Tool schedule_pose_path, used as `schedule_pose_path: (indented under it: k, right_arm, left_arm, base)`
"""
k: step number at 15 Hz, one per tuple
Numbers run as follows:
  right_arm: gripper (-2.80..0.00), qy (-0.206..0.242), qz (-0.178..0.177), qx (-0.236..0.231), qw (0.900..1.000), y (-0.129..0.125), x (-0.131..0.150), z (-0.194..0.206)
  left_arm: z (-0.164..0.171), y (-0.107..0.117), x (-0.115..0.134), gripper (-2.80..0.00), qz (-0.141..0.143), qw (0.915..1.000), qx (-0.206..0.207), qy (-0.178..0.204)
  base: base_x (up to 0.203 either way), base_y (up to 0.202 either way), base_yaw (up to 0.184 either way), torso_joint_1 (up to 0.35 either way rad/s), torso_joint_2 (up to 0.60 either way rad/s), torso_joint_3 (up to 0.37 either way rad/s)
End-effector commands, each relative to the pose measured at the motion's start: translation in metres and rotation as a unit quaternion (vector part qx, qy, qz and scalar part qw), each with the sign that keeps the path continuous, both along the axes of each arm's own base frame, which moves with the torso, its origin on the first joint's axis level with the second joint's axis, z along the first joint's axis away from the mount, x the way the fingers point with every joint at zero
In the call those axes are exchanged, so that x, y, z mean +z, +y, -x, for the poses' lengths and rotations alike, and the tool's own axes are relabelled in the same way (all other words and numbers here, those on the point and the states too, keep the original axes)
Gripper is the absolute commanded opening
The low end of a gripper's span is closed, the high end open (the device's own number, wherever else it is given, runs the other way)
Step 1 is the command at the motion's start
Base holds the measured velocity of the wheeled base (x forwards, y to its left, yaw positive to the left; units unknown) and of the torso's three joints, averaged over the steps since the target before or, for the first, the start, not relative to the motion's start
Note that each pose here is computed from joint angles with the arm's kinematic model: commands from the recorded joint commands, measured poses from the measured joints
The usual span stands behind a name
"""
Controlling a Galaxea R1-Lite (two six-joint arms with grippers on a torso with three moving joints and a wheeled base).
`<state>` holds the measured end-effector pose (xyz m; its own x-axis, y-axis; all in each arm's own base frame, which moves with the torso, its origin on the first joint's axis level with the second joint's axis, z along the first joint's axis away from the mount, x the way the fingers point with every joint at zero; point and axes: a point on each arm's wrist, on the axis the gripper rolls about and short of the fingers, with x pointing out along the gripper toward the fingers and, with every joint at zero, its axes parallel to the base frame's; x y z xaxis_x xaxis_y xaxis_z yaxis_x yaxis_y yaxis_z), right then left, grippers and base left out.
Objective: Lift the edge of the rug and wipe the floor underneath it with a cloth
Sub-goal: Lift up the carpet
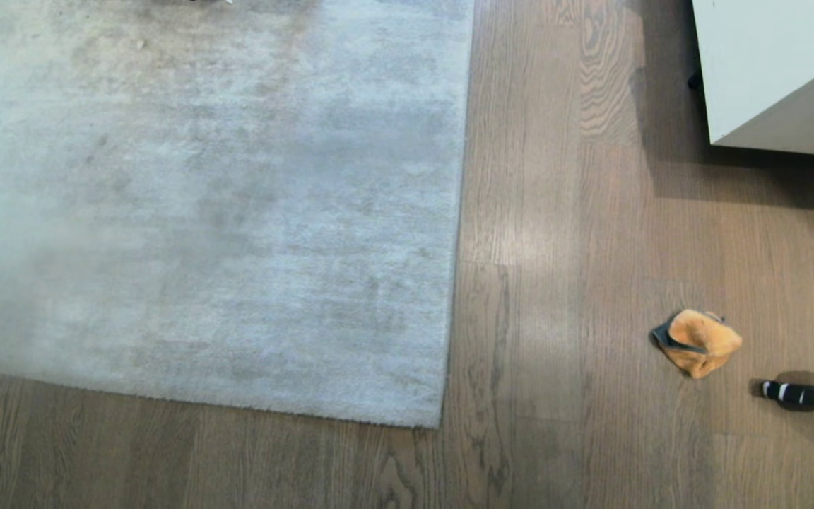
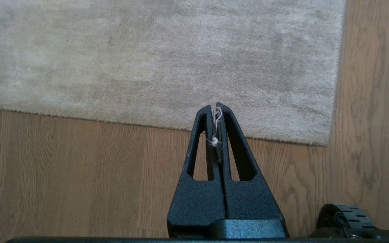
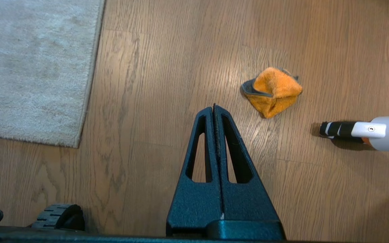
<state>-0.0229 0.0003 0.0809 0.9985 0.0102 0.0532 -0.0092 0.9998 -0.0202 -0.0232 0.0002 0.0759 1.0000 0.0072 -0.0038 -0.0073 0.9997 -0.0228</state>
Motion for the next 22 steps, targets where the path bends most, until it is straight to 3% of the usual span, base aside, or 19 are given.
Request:
schedule_pose_path:
  k: [1, 22]
  right_arm:
    - [-2.8, 0.0, 0.0, 0.0, 1.0, 0.0, 0.0001, 0.0]
    - [-2.8, 0.0, 0.0, 0.0, 1.0, 0.0, 0.0001, 0.0]
  left_arm:
    - [0.0, 0.0, -0.0001, -2.8, 0.0, 1.0, 0.0, 0.0]
    - [0.0, 0.0001, 0.0001, -2.8, 0.002, 1.0, 0.002, 0.0]
  base:
    - [0.0, 0.0, 0.0, 0.002, 0.0, -0.202]
    - [0.0, 0.0, 0.0, 0.002, 0.0, -0.196]
